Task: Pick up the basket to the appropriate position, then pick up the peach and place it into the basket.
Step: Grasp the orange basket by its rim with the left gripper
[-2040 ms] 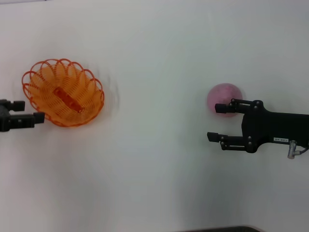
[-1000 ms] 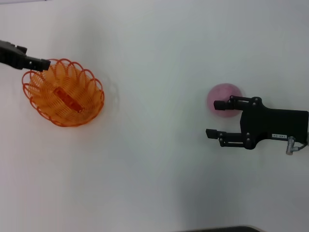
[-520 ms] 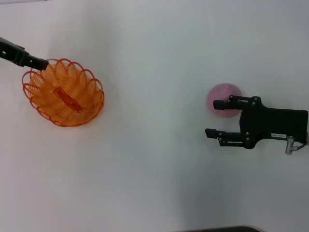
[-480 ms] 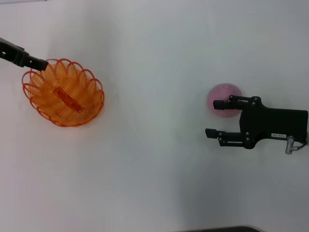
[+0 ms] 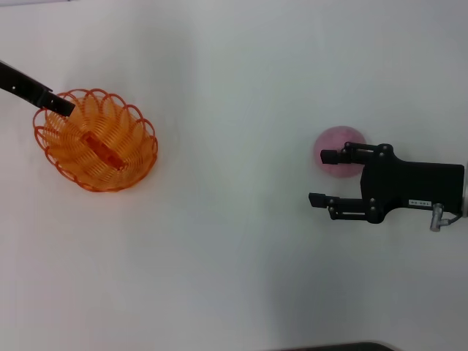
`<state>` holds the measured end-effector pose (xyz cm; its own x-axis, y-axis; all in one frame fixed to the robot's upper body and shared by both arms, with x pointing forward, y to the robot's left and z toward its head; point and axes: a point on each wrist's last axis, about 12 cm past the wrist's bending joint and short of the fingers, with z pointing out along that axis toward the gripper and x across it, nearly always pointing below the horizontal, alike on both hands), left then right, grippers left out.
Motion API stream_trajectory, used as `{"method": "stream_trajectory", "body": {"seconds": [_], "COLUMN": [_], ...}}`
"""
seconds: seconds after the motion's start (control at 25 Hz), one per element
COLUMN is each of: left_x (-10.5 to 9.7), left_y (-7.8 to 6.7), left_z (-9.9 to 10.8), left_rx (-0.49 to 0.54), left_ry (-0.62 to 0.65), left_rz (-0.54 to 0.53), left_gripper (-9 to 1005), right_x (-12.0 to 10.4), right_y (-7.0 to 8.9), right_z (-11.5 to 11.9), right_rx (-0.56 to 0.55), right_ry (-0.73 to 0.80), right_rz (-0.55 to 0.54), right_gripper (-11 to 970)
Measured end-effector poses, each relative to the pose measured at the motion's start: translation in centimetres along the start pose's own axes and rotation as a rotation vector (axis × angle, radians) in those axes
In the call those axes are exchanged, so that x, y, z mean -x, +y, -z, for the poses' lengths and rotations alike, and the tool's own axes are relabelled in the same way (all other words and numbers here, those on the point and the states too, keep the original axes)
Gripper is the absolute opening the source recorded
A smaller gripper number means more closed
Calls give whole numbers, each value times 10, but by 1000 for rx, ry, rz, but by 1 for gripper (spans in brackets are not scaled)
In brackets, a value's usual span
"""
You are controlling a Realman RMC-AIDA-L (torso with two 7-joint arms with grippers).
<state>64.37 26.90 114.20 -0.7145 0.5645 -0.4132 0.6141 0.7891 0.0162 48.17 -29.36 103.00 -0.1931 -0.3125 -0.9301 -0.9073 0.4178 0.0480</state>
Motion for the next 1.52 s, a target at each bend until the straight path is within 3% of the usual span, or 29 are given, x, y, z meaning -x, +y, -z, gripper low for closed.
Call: {"method": "stream_trajectory", "body": {"seconds": [0.32, 0.8, 1.52], "left_x": [5, 0, 0], "left_y": [-3, -10, -12], "left_z": [-1, -22, -25], "left_rx": [10, 21, 22], "left_ry": [13, 48, 60], "left_rz": [-17, -39, -57], "left_gripper": [777, 763, 741], "right_x": [0, -1, -2], "right_y": [0, 1, 1], "right_z": [-1, -2, -2], "right_rx": [3, 5, 2], "right_ry": [-1, 7, 9], "right_rz": [-2, -2, -4], "right_gripper": [783, 783, 782]}}
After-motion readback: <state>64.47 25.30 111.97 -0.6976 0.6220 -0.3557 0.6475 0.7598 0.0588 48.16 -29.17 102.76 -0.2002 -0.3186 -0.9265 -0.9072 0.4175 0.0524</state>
